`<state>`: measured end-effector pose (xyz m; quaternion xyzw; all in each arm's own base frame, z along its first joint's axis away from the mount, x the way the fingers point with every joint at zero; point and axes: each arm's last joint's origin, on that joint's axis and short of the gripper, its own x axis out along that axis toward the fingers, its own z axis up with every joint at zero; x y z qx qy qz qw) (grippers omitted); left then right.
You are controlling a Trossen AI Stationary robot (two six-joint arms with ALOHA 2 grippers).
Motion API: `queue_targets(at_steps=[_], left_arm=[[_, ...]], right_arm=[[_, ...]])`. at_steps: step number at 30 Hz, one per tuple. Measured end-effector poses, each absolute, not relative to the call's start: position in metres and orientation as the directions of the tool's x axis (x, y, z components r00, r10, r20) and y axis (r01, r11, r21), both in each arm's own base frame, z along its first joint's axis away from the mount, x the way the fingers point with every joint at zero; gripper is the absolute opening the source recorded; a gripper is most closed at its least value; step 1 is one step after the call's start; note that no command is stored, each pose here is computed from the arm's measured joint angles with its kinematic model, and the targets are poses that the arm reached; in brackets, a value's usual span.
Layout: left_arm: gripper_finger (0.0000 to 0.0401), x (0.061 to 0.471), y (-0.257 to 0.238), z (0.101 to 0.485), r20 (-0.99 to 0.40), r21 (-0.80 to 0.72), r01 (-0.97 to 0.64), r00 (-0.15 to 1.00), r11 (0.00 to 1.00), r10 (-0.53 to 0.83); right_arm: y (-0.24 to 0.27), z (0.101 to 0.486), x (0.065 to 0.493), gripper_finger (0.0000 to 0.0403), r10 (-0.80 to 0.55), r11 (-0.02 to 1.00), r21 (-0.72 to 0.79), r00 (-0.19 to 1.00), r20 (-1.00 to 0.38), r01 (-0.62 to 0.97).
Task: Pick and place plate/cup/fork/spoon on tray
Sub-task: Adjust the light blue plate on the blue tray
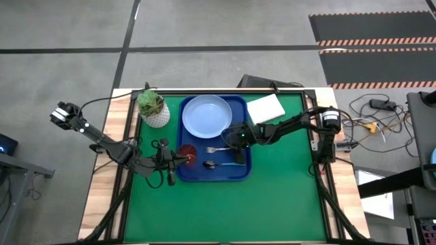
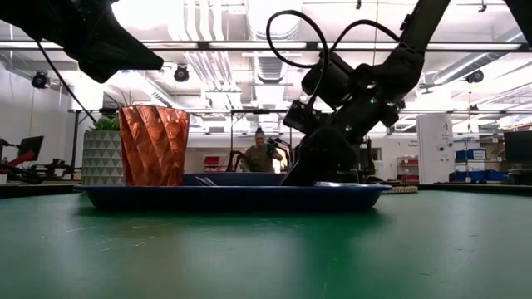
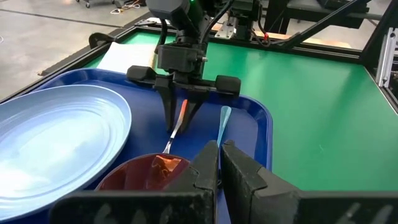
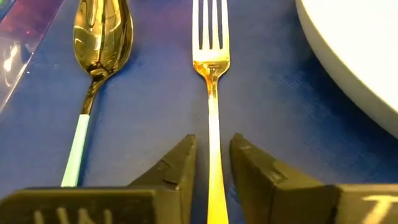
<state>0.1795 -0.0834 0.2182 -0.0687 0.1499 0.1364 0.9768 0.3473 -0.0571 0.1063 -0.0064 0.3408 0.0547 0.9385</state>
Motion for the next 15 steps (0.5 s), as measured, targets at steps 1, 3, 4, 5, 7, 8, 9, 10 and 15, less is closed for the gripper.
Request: queue_targets(at_steps=[1, 3, 4, 5, 7, 8, 9, 10, 15], left_arm=[[0.0000, 0.179, -0.083, 0.218, -0.312, -0.093, -0.287, 0.918, 0.953, 0.246], [0.0000, 0.179, -0.083, 0.218, -0.312, -0.093, -0.287, 0.918, 0.953, 0.246], [0.0000, 0.179, -0.083, 0.218, -0.312, -0.093, -0.287, 0.918, 0.953, 0.246], [0.0000, 0.179, -0.083, 0.218, -0.312, -0.093, -0.287, 0.918, 0.953, 0.246], [0.0000, 0.179, -0.083, 0.218, -0.312, -0.093, -0.287, 0.918, 0.953, 0.246], [0.0000, 0.180, -0.083, 0.218, -0.311, -0.093, -0.287, 0.918, 0.953, 0.246], [0.0000, 0.180, -0.083, 0.218, -0.311, -0.093, -0.288, 0.918, 0.953, 0.247], [0.0000, 0.180, -0.083, 0.218, -0.311, -0.094, -0.289, 0.917, 0.953, 0.248], [0.0000, 0.180, -0.082, 0.218, -0.304, -0.087, -0.311, 0.913, 0.946, 0.272]], right_arm=[[-0.057, 0.108, 0.347, 0.0095, 0.098, 0.994, 0.027, 0.762, -0.641, -0.105], [-0.057, 0.112, 0.346, 0.0105, 0.098, 0.994, 0.028, 0.760, -0.643, -0.104], [-0.057, 0.116, 0.346, 0.0109, 0.097, 0.994, 0.028, 0.760, -0.643, -0.104], [-0.057, 0.121, 0.345, 0.0112, 0.096, 0.994, 0.027, 0.762, -0.640, -0.103], [-0.057, 0.133, 0.345, 0.0116, 0.094, 0.994, 0.021, 0.775, -0.625, -0.103], [-0.057, 0.139, 0.345, 0.0117, 0.090, 0.995, 0.018, 0.782, -0.617, -0.100], [-0.057, 0.145, 0.345, 0.0117, 0.074, 0.996, 0.007, 0.788, -0.611, -0.088], [-0.058, 0.151, 0.345, 0.0115, 0.041, 0.998, -0.012, 0.800, -0.599, -0.060], [-0.069, 0.174, 0.353, 0.0085, -0.123, 0.987, -0.156, 0.806, -0.579, 0.039]])
